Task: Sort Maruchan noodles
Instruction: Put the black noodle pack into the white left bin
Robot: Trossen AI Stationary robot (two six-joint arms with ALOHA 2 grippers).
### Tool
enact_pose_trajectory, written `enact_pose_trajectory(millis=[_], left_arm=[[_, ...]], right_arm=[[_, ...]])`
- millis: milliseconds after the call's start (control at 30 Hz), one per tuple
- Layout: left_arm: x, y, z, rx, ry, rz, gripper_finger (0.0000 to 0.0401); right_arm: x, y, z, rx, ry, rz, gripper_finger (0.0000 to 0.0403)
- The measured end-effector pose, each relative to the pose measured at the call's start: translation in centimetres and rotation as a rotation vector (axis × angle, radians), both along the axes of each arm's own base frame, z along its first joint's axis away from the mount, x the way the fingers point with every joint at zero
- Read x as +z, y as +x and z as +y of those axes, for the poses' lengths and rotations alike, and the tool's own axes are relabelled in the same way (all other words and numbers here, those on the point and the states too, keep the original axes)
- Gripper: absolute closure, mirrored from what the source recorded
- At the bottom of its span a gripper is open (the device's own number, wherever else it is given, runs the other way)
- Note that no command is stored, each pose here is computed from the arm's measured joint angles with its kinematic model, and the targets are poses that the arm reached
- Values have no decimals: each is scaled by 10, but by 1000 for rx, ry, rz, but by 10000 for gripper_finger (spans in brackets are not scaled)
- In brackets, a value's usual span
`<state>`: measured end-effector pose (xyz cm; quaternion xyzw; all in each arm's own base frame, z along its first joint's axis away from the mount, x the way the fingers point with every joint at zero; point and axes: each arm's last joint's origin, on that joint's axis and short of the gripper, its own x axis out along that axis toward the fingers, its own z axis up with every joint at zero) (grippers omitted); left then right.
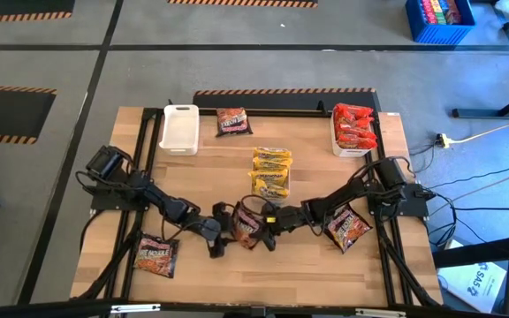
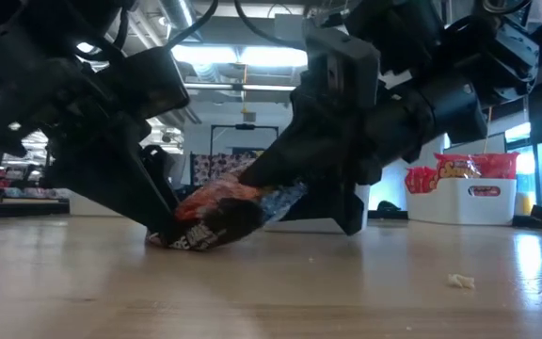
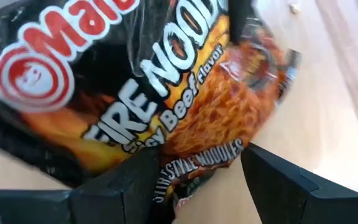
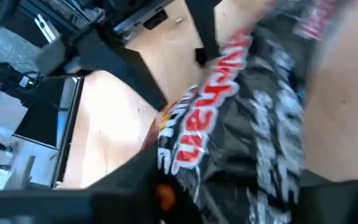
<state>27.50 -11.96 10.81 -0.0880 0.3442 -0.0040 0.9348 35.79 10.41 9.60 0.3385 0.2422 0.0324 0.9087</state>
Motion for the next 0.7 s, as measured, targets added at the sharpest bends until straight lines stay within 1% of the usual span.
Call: enact_pose_trajectory(millis=[100, 200, 300, 400, 467, 567, 700], left_arm=[[0, -1, 0, 18, -24, 8, 179], [4, -3, 1, 32, -36, 30, 179], [13, -8, 3, 15, -67, 59, 179], [28, -13, 4, -39, -135, 70, 179], [42, -14, 5, -60, -187, 32, 179], [62, -19, 8, -77, -211, -28, 179], [92, -27, 13, -104, -169, -162, 179]], right_arm=[[0, 0, 1, 7, -27, -8, 281], [0, -1, 3, 19, -60, -17, 305], [1, -2, 5, 42, -91, -27, 306], [7, -2, 6, 83, -108, -47, 299], [11, -2, 7, 105, -138, -56, 298], [16, -4, 6, 125, -211, -55, 300], [23, -6, 5, 156, -280, -59, 300]])
